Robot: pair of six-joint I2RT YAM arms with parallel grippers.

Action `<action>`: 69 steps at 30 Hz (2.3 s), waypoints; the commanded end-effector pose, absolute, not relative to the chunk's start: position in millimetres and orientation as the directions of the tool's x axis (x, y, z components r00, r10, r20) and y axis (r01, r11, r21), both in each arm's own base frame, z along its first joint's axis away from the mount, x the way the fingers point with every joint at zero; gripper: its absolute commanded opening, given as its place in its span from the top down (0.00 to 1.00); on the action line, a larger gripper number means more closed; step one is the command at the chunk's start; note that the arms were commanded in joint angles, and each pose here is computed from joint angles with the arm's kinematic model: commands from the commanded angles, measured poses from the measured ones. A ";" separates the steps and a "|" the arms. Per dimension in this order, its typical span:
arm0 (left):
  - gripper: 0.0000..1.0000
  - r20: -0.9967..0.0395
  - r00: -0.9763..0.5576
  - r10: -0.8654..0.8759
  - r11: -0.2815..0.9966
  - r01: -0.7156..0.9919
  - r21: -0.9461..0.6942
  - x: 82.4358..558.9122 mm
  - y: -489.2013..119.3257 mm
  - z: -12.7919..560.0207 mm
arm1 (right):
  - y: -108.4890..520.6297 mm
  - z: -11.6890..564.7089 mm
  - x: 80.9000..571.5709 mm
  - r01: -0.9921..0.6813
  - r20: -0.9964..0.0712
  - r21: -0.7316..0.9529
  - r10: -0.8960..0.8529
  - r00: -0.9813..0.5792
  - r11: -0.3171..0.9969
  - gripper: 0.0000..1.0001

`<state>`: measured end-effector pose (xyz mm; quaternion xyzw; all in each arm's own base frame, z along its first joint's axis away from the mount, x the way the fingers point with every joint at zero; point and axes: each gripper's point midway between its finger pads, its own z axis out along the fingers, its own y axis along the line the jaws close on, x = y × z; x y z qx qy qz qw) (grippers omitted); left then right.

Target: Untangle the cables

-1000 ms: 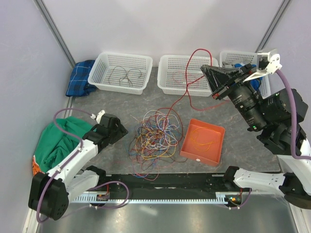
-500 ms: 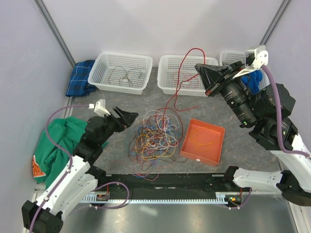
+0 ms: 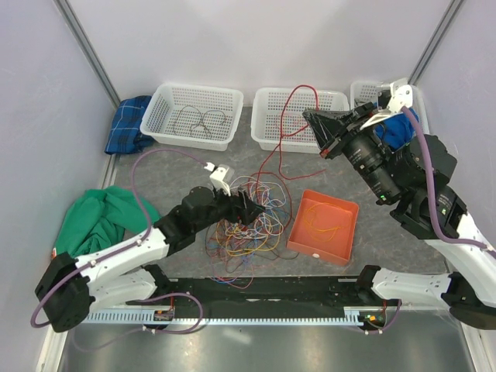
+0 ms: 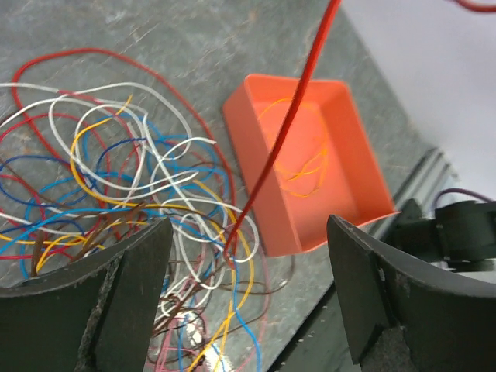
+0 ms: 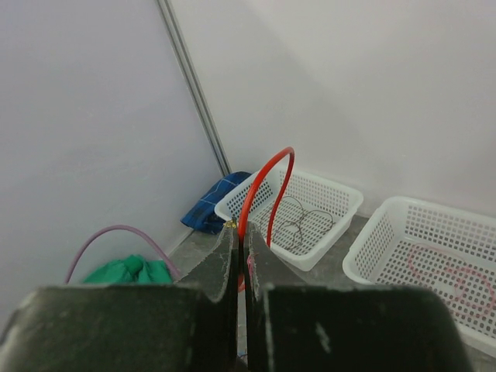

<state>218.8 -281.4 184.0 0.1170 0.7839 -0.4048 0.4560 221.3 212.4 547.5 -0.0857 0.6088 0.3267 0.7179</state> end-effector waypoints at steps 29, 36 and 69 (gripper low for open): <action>0.98 -0.889 -0.023 -0.457 0.698 0.611 -0.375 246.8 -235.5 539.8 | 190.9 491.8 213.1 -0.529 -0.938 0.294 0.347 0.001 0.796 1.00; 0.98 -0.847 0.088 -0.524 0.658 0.674 -0.336 233.8 -228.3 617.3 | 215.0 458.7 212.3 -0.578 -0.941 0.312 0.329 -0.079 0.754 1.00; 0.98 -0.764 0.047 -0.643 0.426 0.851 -0.306 208.4 -264.7 708.5 | 324.7 348.3 233.3 -0.738 -0.957 0.289 0.185 -0.222 0.610 0.42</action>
